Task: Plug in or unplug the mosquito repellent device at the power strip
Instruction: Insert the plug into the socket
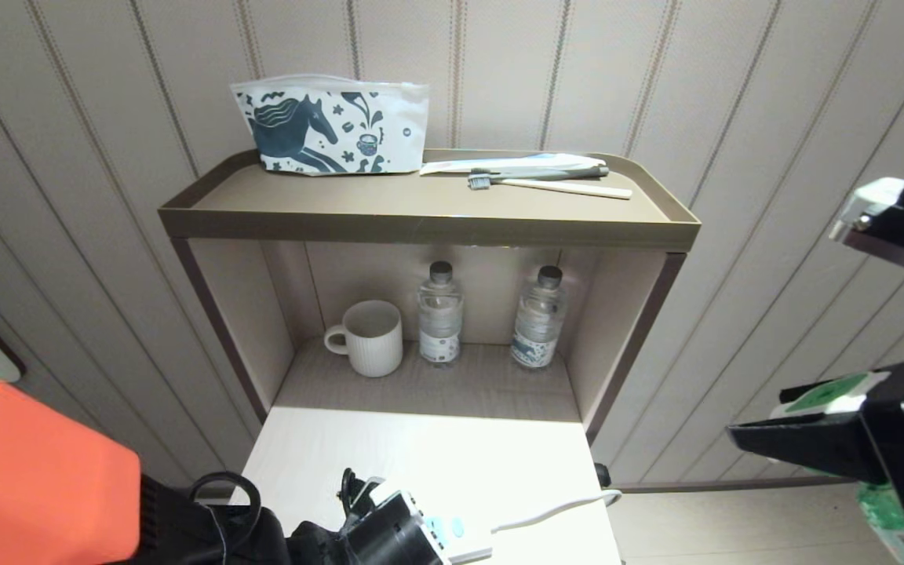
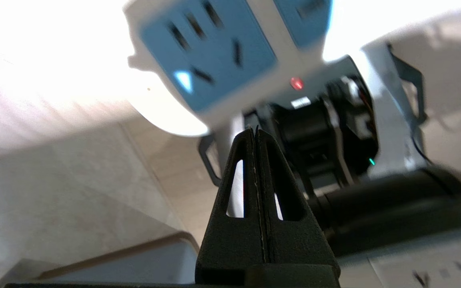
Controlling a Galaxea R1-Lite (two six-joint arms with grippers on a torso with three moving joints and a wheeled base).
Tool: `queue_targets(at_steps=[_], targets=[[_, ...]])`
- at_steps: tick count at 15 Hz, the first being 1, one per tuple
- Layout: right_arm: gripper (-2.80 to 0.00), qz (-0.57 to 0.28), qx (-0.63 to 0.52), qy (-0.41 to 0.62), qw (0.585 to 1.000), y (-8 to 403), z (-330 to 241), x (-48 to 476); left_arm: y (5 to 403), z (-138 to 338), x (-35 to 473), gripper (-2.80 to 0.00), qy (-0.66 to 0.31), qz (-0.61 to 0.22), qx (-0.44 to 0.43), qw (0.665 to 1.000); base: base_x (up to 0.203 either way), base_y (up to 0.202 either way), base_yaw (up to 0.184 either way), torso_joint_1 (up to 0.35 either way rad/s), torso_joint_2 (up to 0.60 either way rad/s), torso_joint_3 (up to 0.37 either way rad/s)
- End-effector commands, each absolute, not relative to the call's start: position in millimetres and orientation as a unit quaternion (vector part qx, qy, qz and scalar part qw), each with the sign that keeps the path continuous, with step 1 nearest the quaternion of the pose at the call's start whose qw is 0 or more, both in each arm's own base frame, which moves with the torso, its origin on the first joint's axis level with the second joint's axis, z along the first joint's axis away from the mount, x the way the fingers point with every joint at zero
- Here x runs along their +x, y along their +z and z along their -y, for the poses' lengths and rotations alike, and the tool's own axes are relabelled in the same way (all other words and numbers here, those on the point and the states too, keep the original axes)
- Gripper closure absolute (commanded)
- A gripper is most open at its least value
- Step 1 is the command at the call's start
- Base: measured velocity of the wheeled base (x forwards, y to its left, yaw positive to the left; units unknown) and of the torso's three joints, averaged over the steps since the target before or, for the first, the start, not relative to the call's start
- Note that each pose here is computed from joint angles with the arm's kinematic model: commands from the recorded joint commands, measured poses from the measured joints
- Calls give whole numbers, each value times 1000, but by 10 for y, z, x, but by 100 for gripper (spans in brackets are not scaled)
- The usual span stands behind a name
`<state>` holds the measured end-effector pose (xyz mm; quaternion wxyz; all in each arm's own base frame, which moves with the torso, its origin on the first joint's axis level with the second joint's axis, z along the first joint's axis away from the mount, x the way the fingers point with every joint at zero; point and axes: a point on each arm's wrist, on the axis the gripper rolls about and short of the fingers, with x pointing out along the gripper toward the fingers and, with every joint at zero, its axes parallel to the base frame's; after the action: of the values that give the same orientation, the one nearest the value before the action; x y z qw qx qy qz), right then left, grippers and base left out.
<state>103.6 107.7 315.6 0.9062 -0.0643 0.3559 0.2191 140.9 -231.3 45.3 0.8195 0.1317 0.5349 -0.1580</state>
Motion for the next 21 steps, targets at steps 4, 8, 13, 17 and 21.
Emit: queue_targets(at_steps=[4, 8, 13, 17, 21], targets=[[0, -351, -61, 219, 908, 3172, -1015, 980, 400, 2396, 1490, 0, -139, -522, 138, 830, 0, 0, 0, 0, 0, 0], [0, -346, -58, 222, 910, 3176, -966, 934, 439, 2433, 1576, 0, -132, -512, 128, 839, 0, 0, 0, 0, 0, 0], [0, -343, -57, 223, 911, 3184, -937, 907, 473, 2432, 1580, 0, -128, -504, 127, 845, 0, 0, 0, 0, 0, 0], [0, -337, -55, 225, 912, 3200, -908, 882, 634, 2237, 1458, 0, -134, -496, 119, 850, 0, 0, 0, 0, 0, 0], [0, -344, -59, 224, 910, 3176, -943, 910, 667, 1982, 1405, 0, -117, -501, 115, 850, 0, 0, 0, 0, 0, 0]])
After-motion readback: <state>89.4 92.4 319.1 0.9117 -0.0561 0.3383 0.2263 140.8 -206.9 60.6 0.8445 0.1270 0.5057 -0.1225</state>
